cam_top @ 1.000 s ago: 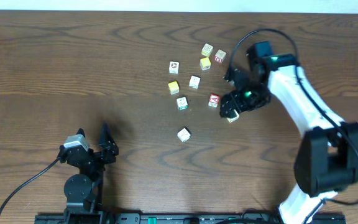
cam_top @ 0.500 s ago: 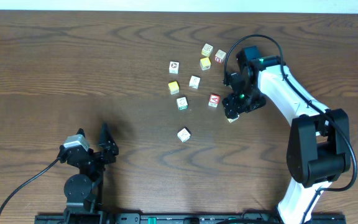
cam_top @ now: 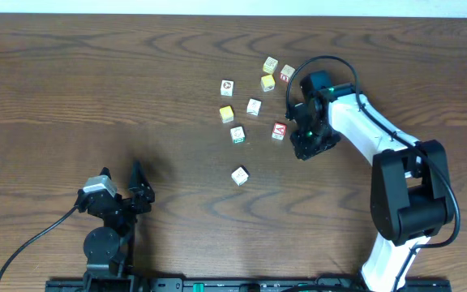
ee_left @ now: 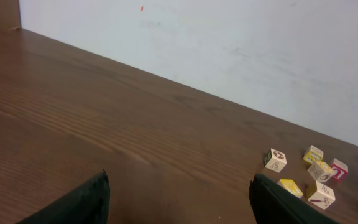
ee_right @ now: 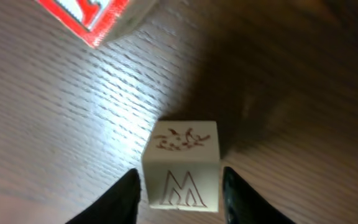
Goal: Lift 5 blocks
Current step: 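Carry the M block down-left and set it on the table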
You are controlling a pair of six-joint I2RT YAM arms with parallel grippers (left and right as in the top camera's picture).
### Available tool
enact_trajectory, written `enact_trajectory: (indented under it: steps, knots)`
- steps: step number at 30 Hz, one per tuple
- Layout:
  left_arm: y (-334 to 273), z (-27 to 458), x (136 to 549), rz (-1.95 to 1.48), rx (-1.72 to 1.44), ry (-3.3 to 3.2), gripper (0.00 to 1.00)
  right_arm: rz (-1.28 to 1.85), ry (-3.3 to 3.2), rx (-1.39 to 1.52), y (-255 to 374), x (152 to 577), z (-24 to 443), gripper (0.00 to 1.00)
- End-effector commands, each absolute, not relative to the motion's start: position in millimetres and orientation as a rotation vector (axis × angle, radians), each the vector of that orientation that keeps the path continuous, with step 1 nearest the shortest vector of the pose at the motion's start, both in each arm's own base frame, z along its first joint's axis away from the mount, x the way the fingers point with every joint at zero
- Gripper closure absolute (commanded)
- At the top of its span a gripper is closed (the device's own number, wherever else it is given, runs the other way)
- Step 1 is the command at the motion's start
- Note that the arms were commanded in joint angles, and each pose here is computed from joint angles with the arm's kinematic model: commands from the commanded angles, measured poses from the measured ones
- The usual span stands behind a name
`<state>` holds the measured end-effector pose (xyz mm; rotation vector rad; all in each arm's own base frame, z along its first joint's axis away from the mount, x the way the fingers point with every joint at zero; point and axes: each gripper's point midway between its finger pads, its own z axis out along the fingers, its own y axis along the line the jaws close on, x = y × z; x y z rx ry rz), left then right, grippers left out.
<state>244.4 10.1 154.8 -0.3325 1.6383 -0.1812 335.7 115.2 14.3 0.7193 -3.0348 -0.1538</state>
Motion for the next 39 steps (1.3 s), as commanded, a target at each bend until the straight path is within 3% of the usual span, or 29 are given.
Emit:
enact_trajectory:
  steps: [1, 20, 27, 39]
  knots:
    - [12.9, 137.6, 243.3, -0.16, -0.35, 1.688, 0.28, -0.145, -3.028, 0.748, 123.2, 333.4, 12.8, 0.61]
    - [12.9, 137.6, 243.3, -0.16, -0.35, 1.688, 0.28, -0.027, -3.088, 0.369, 115.2, 329.9, 17.4, 0.7]
    - [12.9, 137.6, 243.3, -0.16, -0.35, 1.688, 0.27, -0.18, -3.049, 0.244, 131.3, 311.8, 34.4, 0.82]
    - [12.9, 137.6, 243.3, -0.16, -0.35, 1.688, 0.28, -0.106, -3.072, 0.286, 181.7, 287.3, 32.9, 0.75]
